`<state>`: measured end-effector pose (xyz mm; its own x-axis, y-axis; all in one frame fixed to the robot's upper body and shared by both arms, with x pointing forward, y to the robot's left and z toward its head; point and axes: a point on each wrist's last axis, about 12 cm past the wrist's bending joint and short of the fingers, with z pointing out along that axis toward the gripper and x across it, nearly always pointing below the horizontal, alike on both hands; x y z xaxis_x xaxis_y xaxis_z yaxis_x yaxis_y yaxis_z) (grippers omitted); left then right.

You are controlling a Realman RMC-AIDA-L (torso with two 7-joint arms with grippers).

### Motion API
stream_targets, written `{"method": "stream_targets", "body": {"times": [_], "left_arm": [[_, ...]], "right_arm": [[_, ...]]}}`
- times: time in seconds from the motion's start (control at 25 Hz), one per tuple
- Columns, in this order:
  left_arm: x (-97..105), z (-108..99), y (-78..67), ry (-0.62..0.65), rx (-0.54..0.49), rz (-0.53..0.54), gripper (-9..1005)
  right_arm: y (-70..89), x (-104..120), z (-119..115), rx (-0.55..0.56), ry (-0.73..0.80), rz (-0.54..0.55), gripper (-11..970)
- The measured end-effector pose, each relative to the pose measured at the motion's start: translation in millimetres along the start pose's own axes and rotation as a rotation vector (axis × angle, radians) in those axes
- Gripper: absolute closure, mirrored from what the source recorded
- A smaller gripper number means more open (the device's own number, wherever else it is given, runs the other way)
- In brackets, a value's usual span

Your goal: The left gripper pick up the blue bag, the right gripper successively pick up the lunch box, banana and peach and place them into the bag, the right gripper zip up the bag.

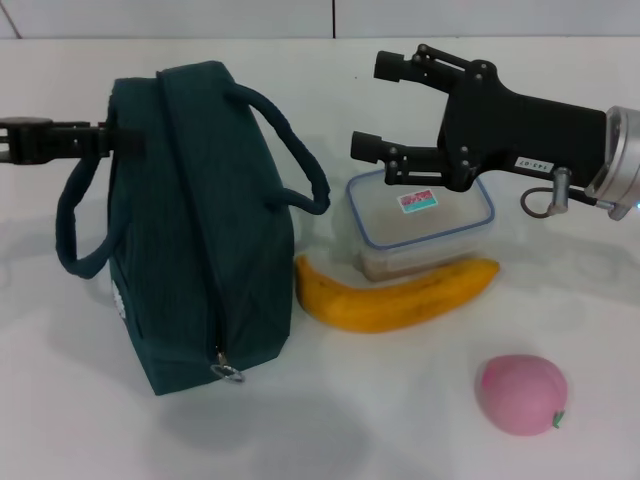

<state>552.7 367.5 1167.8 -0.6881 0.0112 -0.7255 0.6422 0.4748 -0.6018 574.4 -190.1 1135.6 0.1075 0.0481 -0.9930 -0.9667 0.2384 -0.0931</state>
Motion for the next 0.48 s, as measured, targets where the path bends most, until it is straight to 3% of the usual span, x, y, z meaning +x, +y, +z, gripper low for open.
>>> {"method": "stream_targets", "body": {"times": [0.48], "left_arm": [[4.7, 9.5, 9.2, -0.031, -0.079, 0.014, 198]], "right_arm": [[0.7, 2.9, -4.1, 0.009, 0.008, 0.010, 117]]}}
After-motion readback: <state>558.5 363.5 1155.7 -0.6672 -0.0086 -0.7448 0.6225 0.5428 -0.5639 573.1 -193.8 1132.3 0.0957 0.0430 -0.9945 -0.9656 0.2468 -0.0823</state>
